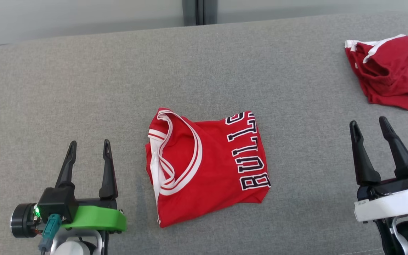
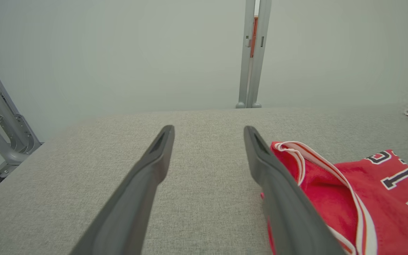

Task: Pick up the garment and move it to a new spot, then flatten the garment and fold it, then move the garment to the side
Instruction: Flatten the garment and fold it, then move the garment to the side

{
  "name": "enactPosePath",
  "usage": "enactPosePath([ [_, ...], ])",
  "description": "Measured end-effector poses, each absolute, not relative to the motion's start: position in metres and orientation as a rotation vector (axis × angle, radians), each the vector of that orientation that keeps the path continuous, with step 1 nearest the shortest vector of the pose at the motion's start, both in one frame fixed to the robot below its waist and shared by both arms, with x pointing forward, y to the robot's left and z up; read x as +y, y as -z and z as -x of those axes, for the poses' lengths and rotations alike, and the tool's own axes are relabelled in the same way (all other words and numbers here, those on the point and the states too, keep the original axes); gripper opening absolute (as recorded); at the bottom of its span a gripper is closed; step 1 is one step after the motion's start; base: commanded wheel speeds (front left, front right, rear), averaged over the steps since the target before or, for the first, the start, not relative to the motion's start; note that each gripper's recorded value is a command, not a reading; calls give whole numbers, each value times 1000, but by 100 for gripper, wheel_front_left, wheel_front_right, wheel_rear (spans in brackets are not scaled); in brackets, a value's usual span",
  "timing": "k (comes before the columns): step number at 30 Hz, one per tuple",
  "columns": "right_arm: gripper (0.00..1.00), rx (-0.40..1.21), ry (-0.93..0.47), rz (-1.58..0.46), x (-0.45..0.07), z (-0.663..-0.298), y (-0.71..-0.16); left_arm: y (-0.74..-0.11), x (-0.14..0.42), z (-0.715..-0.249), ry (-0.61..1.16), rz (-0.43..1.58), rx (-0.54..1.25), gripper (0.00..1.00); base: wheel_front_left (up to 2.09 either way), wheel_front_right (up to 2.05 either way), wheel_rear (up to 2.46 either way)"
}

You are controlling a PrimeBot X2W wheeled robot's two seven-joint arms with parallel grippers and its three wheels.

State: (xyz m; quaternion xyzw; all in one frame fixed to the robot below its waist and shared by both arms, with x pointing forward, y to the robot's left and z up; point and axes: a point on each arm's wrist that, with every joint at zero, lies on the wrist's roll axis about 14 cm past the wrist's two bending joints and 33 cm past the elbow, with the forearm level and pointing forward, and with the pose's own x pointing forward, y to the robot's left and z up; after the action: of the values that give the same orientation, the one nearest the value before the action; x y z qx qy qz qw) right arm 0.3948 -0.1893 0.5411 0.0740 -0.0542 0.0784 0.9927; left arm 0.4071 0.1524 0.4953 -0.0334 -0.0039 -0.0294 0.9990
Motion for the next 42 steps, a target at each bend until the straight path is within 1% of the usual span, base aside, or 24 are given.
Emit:
enactPosePath([
  [9,100,-74,-144,-127,-192,-358,-544,-500,152,-380,72,82,2,100,0,0,0],
  [16,100,-62,-150,-134,-188,-341,-543,-497,160,-365,61,85,7,100,0,0,0],
  [23,100,-65,-152,-137,-185,-336,-546,-492,169,-358,42,87,12,100,0,0,0],
  [42,100,-63,-145,-130,-186,-339,-548,-489,175,-361,17,100,12,100,0,0,0],
])
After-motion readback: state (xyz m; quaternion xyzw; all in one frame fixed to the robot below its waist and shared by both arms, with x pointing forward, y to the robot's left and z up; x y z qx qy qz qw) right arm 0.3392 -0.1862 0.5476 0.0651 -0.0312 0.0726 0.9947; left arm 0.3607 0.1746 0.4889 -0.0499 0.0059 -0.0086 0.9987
